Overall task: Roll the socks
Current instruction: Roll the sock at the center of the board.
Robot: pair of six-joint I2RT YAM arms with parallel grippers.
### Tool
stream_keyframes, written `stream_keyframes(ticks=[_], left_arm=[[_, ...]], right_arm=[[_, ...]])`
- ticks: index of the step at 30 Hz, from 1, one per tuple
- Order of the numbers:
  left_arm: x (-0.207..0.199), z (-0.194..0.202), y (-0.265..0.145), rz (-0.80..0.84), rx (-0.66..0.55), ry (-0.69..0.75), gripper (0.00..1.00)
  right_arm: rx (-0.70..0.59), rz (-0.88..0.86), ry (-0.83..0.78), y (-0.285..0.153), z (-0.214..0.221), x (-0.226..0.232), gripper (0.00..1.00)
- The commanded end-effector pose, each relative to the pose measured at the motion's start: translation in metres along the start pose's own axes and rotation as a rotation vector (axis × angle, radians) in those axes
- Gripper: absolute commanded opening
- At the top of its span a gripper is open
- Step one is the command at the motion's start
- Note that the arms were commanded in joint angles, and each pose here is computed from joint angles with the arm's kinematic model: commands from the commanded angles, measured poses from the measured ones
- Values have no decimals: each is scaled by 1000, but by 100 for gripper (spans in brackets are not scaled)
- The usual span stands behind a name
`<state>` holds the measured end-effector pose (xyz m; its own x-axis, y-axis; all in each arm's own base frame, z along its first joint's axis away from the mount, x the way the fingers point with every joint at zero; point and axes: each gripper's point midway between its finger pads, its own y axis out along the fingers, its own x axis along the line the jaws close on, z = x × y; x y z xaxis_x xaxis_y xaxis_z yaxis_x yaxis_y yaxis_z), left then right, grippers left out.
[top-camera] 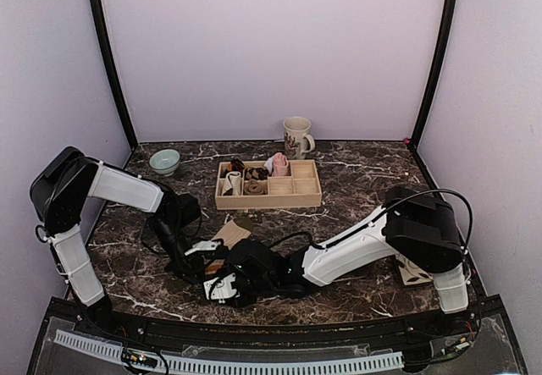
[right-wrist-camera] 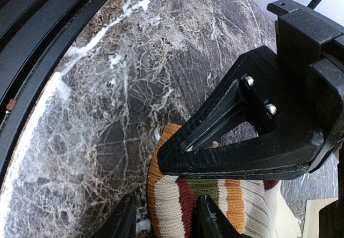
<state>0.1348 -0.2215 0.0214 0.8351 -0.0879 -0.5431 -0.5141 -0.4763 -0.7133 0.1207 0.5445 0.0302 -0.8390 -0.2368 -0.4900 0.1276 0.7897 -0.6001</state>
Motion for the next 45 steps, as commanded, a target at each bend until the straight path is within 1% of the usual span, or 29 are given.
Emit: stream_keyframes(ticks=[1,2,5,7,11,13,16,19,20,23,24,27,29,31,32,34,36,39,42,45], left_arm=[[1,38,7,-1,168,-49,0],[1,38,7,-3,168,-49,0],[3,36,4,-9,166,-50,0],[5,34,2,-18,157,-53,1],[14,30,-4,-58,126,-73,7],[20,30,-8,-101,104,-92,18],[26,31,-19,-169,55,-132,35],[24,32,-34,-251,11,-128,53],[23,35,-37,-274,4,-129,55],[21,42,-49,-352,-26,-126,57],[22,44,-53,-380,-38,-128,57],[23,50,-70,-446,-103,-142,58],[23,52,-78,-491,-124,-125,58],[20,52,-82,-527,-128,-75,58],[16,50,-84,-534,-132,-41,57],[9,45,-87,-540,-145,20,56],[4,40,-90,-534,-154,59,55],[-2,36,-90,-524,-164,98,55],[-4,35,-88,-543,-153,160,54],[-5,33,-80,-570,-113,256,56]], right_arm=[[23,-11,34,9,14,4,37],[28,-11,35,9,16,5,36],[45,-16,50,9,23,10,29],[59,-23,62,9,30,14,20],[82,-19,126,9,43,22,5],[81,-11,168,9,45,23,0],[74,-16,220,10,43,25,0],[71,-27,256,10,43,27,0],[69,-33,264,9,42,28,0],[73,-54,295,7,41,31,0],[85,-67,310,4,47,37,0],[97,-105,367,1,52,43,0],[99,-143,418,1,54,46,0],[116,-190,471,1,60,52,0],[104,-199,495,4,55,46,0],[118,-230,533,5,57,44,0],[133,-239,566,4,60,41,0],[116,-250,649,2,61,34,0],[100,-271,730,2,62,30,0],[110,-313,816,4,64,30,0]])
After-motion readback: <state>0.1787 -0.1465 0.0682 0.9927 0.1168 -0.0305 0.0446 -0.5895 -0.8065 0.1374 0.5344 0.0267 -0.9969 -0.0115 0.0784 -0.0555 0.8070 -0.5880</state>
